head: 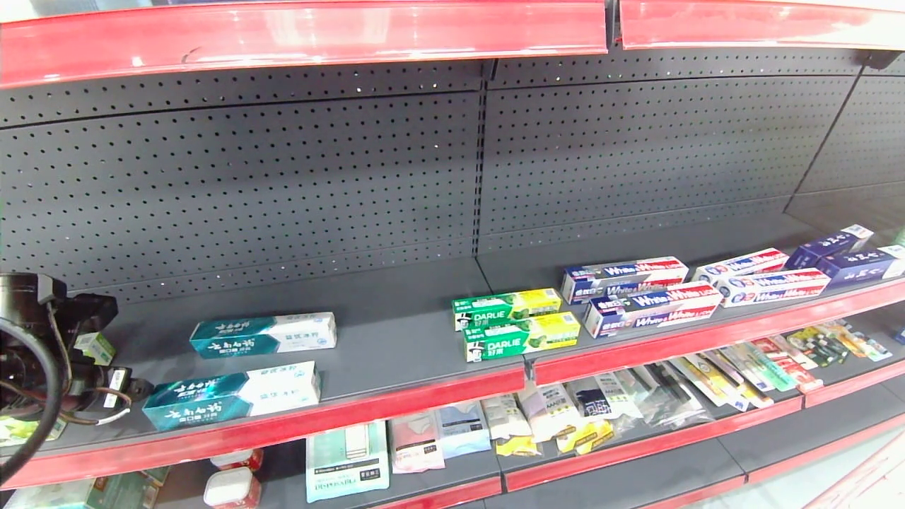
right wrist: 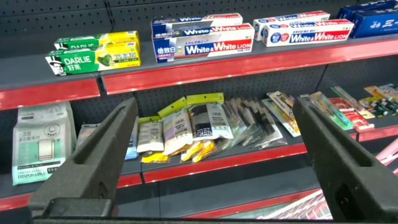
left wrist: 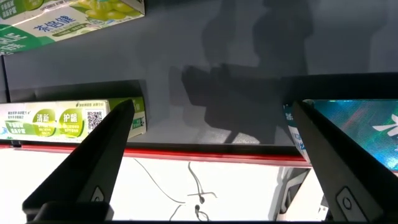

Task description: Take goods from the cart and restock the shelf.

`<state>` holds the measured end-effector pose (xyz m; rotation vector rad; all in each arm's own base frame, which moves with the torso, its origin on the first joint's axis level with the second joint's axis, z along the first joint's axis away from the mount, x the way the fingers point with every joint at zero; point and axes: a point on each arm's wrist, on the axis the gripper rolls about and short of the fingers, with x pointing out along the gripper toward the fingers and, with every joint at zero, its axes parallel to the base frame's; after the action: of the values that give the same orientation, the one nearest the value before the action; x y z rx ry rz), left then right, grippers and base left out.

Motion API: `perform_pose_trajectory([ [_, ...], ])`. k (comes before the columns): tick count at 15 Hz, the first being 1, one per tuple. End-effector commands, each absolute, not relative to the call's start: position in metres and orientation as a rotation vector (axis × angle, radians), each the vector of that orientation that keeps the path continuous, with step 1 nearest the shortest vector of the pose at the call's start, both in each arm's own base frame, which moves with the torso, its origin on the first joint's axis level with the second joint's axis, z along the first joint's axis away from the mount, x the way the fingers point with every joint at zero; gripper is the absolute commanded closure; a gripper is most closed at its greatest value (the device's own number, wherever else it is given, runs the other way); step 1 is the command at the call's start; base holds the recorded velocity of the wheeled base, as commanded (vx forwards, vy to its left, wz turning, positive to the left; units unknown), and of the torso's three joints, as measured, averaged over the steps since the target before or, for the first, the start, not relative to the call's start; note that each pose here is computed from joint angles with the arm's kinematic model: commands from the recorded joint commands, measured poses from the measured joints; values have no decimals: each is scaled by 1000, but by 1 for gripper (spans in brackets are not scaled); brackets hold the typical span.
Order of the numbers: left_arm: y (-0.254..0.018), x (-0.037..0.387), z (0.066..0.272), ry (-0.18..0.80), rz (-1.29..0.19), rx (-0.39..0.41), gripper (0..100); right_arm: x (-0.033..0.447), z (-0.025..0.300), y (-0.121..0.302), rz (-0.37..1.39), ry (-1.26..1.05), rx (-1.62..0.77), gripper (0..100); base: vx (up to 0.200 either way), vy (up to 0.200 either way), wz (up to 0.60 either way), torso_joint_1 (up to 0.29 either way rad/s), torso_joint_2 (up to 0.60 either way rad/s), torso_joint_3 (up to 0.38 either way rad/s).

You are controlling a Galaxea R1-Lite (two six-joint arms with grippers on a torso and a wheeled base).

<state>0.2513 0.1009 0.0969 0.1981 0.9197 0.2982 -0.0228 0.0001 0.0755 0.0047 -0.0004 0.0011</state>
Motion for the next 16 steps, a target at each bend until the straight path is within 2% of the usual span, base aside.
perform_pose_trajectory([
  [1,101,251,98,916,299,200,0,-23,75,0,2,0,5,0,0,0,0,0,0,0],
  [12,101,248,100,910,308,202,0,-23,75,0,2,0,5,0,0,0,0,0,0,0],
  [16,100,246,95,936,296,198,0,-23,75,0,2,0,5,0,0,0,0,0,0,0],
])
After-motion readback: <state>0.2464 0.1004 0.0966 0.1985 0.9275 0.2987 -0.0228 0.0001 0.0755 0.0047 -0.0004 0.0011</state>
